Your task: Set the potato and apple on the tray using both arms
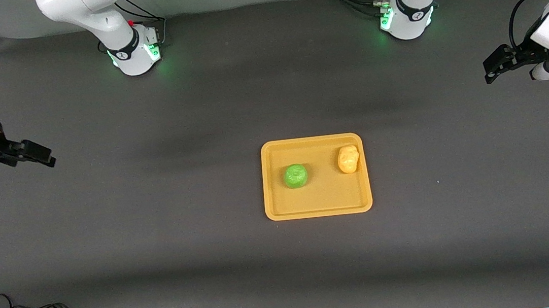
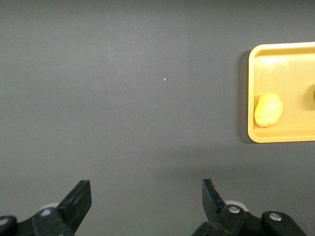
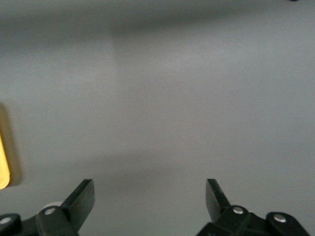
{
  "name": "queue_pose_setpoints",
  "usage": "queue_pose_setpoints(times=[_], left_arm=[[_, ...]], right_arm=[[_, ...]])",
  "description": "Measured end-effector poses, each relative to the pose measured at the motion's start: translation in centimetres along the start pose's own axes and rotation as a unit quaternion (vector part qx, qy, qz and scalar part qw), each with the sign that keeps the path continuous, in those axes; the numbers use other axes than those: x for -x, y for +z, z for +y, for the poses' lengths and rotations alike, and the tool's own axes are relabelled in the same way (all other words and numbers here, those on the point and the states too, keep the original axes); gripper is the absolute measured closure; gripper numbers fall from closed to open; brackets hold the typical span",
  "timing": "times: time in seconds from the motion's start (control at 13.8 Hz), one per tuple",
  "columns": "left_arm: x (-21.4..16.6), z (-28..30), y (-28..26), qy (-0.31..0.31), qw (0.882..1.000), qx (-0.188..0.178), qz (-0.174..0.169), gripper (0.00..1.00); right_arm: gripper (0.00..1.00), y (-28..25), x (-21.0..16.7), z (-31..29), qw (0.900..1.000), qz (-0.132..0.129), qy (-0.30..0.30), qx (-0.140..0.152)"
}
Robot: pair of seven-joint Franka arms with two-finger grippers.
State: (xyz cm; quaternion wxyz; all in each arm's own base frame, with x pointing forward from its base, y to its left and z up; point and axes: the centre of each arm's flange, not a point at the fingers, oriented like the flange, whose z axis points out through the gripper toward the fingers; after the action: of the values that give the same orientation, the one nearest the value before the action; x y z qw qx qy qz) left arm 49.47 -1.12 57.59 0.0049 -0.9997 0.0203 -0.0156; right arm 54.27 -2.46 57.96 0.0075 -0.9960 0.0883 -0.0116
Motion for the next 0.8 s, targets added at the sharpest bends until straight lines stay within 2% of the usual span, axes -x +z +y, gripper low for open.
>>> queue_pose_setpoints(times=[0.22, 0.51, 0.8], left_arm=[[0.0, 0.0, 0.1, 0.000, 1.000, 0.000, -0.001, 0.00], [-0.1, 0.0, 0.4, 0.000, 1.000, 0.000, -0.004, 0.00], [-0.2, 0.0, 0.6, 0.000, 1.000, 0.000, -0.006, 0.00]], right_arm=[[0.00, -1.6, 0.9, 0.8, 1.000, 0.007, 0.003, -0.007], [0.00, -1.4, 0.7, 0.6, 1.000, 0.005, 0.002, -0.006], [0.00, -2.0, 0.0, 0.2, 1.000, 0.013, 0.001, -0.003]])
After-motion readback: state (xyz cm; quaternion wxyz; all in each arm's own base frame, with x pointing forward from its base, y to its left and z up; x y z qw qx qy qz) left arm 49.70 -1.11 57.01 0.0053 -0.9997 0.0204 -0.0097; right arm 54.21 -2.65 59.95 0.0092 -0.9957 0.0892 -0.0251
